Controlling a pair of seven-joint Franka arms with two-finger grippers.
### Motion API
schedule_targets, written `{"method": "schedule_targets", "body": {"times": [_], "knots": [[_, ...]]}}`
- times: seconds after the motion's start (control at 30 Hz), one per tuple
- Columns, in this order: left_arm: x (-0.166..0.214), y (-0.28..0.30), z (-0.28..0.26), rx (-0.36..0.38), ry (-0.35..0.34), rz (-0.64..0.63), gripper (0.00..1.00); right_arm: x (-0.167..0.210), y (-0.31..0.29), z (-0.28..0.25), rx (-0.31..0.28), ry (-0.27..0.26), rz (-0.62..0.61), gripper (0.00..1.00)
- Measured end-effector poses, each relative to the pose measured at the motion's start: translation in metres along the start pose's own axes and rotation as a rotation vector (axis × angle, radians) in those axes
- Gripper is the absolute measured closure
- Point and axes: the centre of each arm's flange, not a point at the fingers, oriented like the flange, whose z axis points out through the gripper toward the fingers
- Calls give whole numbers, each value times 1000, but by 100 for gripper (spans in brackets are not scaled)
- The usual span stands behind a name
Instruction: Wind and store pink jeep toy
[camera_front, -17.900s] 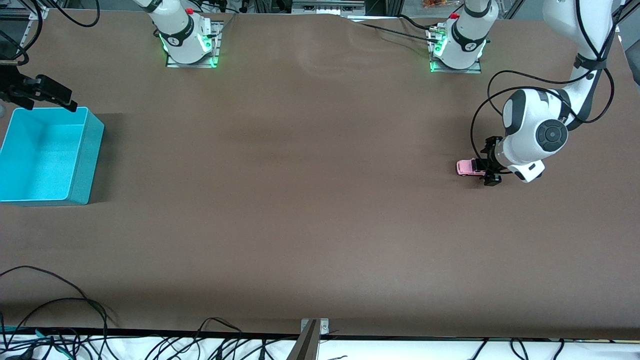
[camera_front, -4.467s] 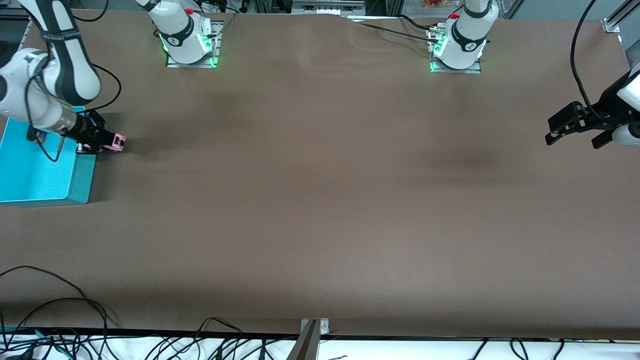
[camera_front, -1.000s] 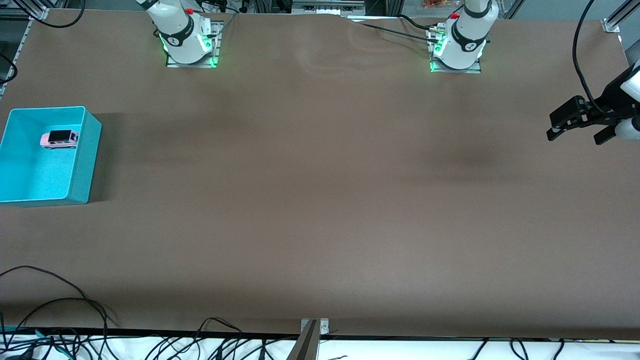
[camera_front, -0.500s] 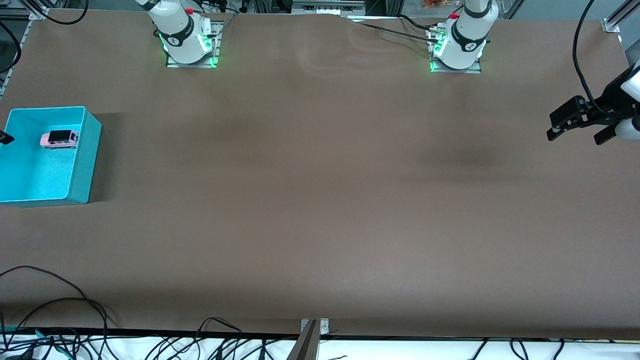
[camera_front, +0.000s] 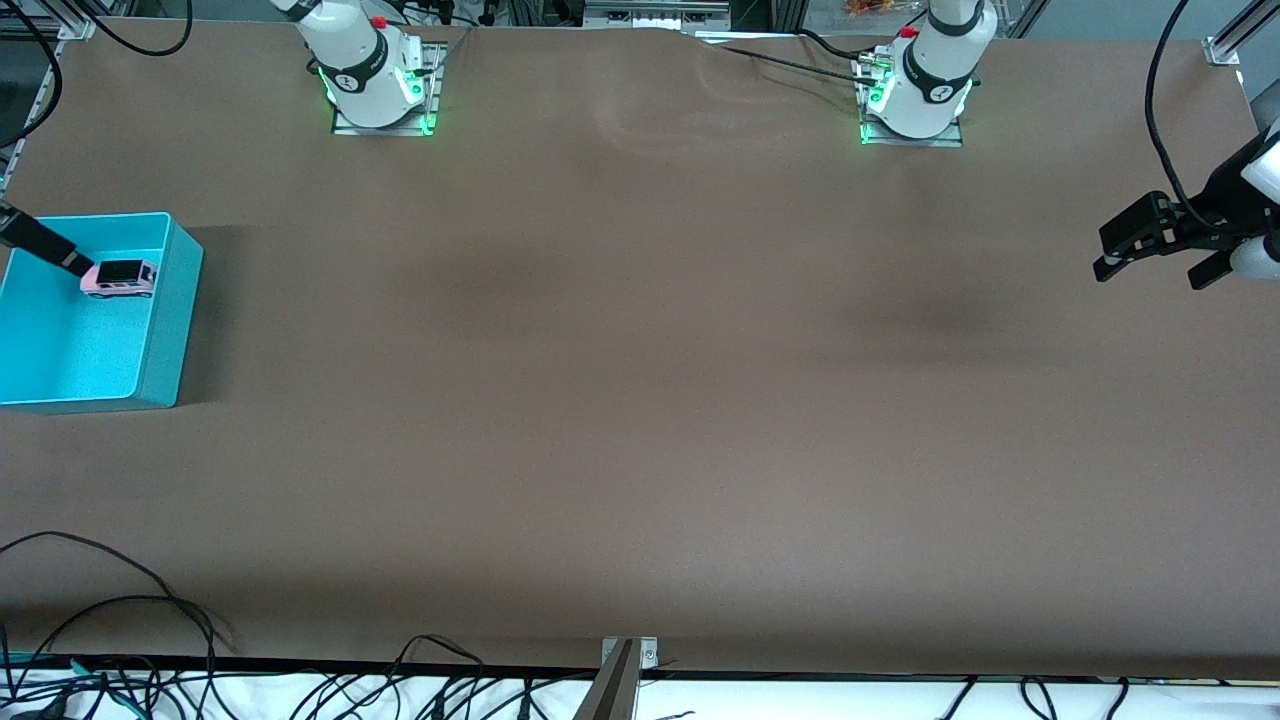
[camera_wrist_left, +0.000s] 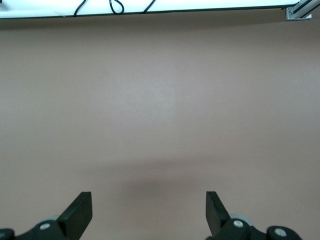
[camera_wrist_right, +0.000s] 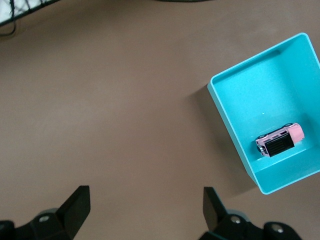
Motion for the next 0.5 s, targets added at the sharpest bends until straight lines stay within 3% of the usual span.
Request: {"method": "schedule_targets", "body": {"times": [0.5], "knots": [[0, -2, 0, 1, 0, -4, 0, -6, -87, -5, -54, -43, -191, 0]]}}
